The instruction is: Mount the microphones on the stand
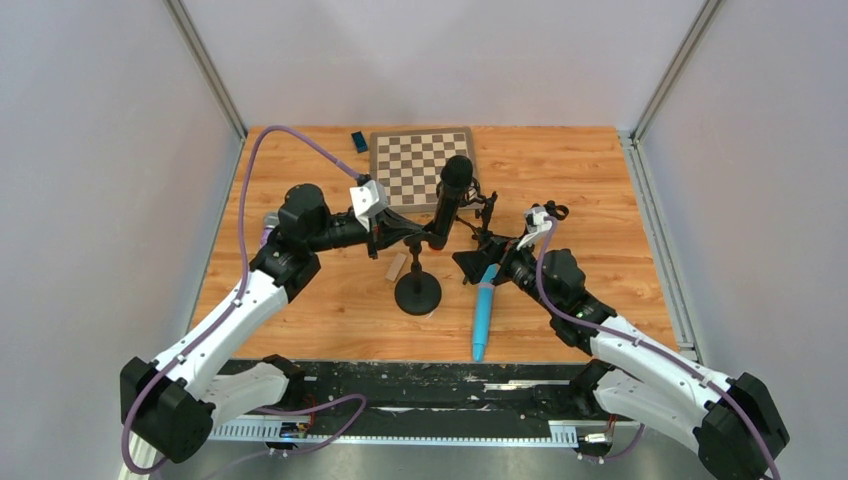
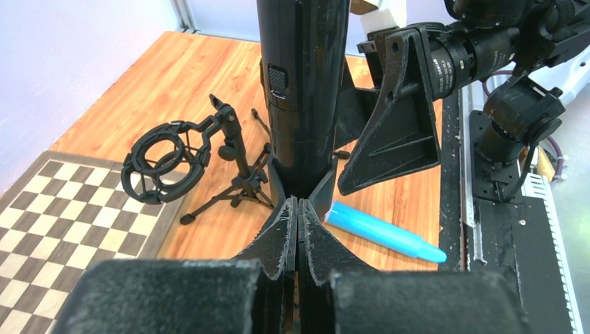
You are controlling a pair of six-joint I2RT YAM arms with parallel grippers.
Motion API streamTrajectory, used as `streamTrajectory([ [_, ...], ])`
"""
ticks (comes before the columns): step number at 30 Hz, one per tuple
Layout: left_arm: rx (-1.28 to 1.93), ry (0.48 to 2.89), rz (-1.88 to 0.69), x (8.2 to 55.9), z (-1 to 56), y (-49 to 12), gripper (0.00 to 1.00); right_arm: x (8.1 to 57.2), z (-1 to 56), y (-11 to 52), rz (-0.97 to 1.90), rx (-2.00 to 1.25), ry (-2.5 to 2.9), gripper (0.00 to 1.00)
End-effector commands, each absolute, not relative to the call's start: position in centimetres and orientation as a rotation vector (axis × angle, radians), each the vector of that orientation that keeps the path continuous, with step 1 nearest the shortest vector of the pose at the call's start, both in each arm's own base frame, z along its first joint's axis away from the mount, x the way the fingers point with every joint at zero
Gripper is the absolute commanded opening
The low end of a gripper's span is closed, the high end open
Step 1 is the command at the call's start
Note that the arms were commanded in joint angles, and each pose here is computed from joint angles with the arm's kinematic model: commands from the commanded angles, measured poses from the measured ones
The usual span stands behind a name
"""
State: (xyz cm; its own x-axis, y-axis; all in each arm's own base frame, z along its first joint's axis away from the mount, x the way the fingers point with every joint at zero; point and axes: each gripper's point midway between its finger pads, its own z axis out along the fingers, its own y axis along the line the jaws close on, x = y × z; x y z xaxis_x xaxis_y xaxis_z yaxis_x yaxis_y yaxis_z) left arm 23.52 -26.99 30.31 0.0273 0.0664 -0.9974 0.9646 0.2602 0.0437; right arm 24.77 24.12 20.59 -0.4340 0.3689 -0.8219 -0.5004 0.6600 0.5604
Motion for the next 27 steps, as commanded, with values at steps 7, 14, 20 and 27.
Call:
streamTrajectory([
  [7,1.051,1.458,-0.966,24.1,26.2,-27.0,0.0,25.1,20.8,24.1,0.992,-0.097,1.765,0.97],
  [14,1.04,1.514,-0.978,24.2,23.5,-27.0,0.0,25.3,20.5,24.0,0.985,-0.095,1.777,0.97],
  [20,1.033,1.525,-0.981,24.4,23.2,-27.1,0.0,25.4,20.5,24.0,0.985,-0.095,1.78,0.97],
  [27,0.972,1.444,-0.97,24.3,26.3,-26.8,0.47,25.4,20.3,24.0,0.981,-0.101,1.787,0.98],
])
